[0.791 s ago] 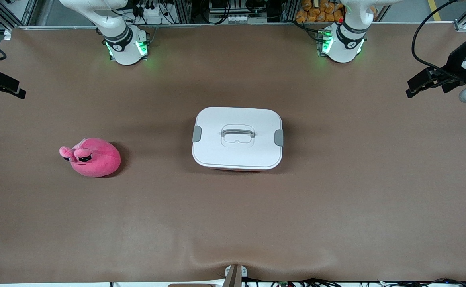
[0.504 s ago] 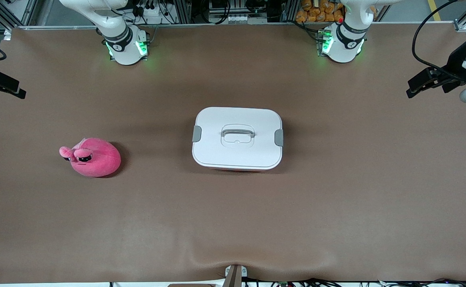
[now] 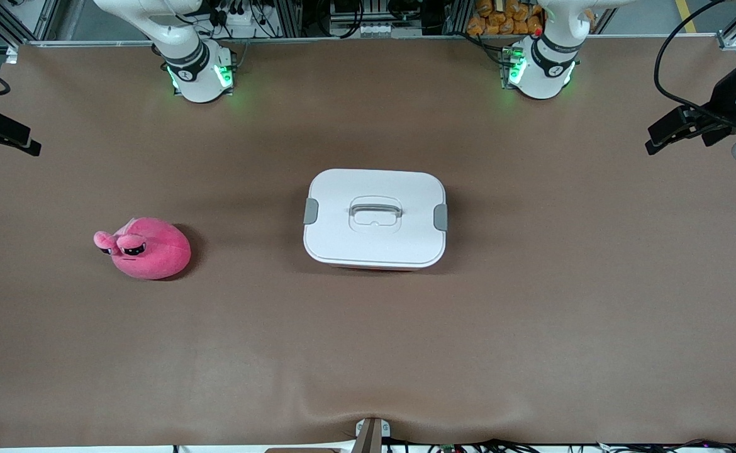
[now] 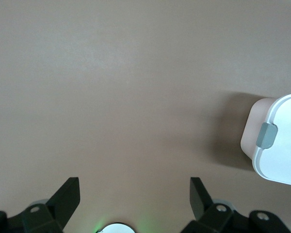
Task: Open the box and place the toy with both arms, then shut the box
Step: 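Move the left gripper over the white box lid handle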
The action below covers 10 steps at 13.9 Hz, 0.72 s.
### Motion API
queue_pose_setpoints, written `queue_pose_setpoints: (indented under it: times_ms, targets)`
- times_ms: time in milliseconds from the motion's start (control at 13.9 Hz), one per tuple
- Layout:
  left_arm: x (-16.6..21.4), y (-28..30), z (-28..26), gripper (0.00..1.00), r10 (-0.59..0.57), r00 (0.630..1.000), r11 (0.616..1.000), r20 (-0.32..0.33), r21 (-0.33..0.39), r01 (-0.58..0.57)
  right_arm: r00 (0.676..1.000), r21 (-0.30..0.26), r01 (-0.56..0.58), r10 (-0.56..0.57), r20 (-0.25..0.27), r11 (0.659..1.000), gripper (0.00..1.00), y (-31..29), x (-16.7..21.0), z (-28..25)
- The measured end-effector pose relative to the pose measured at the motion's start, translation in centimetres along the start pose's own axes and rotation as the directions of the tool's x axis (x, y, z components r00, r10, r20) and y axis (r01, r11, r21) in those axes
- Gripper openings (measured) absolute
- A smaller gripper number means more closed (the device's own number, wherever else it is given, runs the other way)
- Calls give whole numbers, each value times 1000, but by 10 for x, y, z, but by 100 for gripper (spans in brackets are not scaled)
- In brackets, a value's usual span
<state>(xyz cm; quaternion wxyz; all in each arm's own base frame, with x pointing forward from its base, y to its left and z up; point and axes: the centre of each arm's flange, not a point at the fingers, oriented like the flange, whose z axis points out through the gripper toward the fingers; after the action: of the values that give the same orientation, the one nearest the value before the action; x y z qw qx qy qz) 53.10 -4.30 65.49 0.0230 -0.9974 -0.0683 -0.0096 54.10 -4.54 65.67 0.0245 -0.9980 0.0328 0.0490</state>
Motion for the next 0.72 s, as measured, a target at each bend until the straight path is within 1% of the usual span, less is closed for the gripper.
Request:
queue_pose_setpoints:
  times_ms: [144, 288, 504, 719]
  targets:
    - [0, 0, 1, 100, -12, 1000, 1000, 3, 0, 12, 1000, 0, 0, 0, 0, 1000, 100, 0, 0, 0]
    - [1, 6, 3, 100, -75, 997, 997, 8, 1, 75, 1000, 0, 0, 0, 0, 1000, 100, 0, 0, 0]
    - [-5, 45, 11, 100, -165, 986, 986, 22, 8, 165, 1000, 0, -1, 1, 0, 1000, 100, 0, 0, 0]
    - [-7, 79, 25, 100, -172, 984, 985, 46, 17, 171, 1000, 0, -1, 1, 0, 1000, 100, 1, 0, 0]
